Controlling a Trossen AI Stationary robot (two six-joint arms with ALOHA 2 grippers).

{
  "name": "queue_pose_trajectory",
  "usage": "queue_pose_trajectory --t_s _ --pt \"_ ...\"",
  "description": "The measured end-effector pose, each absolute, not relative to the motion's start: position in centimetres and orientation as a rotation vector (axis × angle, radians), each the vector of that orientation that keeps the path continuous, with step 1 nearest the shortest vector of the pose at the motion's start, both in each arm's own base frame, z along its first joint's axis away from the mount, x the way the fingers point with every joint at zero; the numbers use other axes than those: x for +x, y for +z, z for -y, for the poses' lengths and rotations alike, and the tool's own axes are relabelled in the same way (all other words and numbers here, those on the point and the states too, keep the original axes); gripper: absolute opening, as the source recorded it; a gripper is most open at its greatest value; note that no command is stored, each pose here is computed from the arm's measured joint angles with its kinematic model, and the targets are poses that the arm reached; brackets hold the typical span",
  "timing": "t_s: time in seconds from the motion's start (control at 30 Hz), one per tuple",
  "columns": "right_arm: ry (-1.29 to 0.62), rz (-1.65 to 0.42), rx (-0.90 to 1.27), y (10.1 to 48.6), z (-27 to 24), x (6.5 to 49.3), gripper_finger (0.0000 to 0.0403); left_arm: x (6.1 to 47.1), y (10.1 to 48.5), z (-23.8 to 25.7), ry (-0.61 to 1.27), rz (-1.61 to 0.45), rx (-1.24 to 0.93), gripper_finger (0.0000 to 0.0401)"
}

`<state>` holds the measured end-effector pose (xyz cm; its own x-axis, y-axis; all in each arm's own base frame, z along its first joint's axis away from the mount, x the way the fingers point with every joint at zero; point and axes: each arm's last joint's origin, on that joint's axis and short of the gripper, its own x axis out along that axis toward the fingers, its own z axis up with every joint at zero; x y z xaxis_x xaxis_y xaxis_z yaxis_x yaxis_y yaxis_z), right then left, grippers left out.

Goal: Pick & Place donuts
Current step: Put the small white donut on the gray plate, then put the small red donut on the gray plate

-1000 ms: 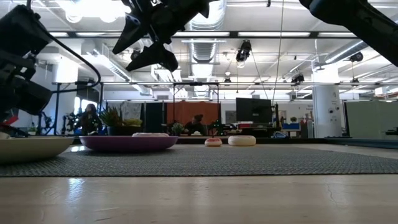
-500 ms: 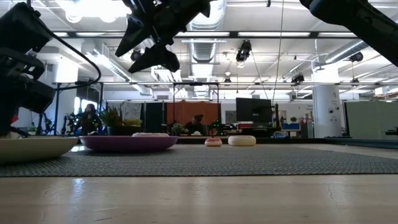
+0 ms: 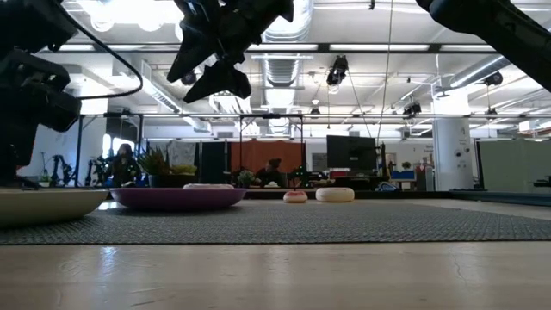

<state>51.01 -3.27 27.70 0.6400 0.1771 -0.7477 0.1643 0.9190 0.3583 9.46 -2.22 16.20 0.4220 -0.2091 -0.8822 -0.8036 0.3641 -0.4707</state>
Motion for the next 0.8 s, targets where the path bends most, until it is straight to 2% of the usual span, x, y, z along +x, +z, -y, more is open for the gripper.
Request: queue_pose_trajectory --t_s 0.27,0.47,0.67,0.8 --pt "-0.069 -0.950 0.313 27.9 3.6 50.0 0.0210 10.1 16.3 2.4 0.517 -1.140 -1.119 0.0139" --pt "-0.291 -0.976 0.142 31.0 4.9 47.3 0.0210 12.0 20.1 2.3 0.504 -0.947 -0.962 0.0138" --pt "-0.467 -1.131 0.281 29.3 11.2 44.8 0.0200 13.7 22.5 1.8 0.552 -0.869 -0.860 0.0137" --pt "-0.498 -1.192 0.437 27.1 16.2 43.0 0.0192 14.6 23.7 1.5 0.550 -0.849 -0.840 0.0137"
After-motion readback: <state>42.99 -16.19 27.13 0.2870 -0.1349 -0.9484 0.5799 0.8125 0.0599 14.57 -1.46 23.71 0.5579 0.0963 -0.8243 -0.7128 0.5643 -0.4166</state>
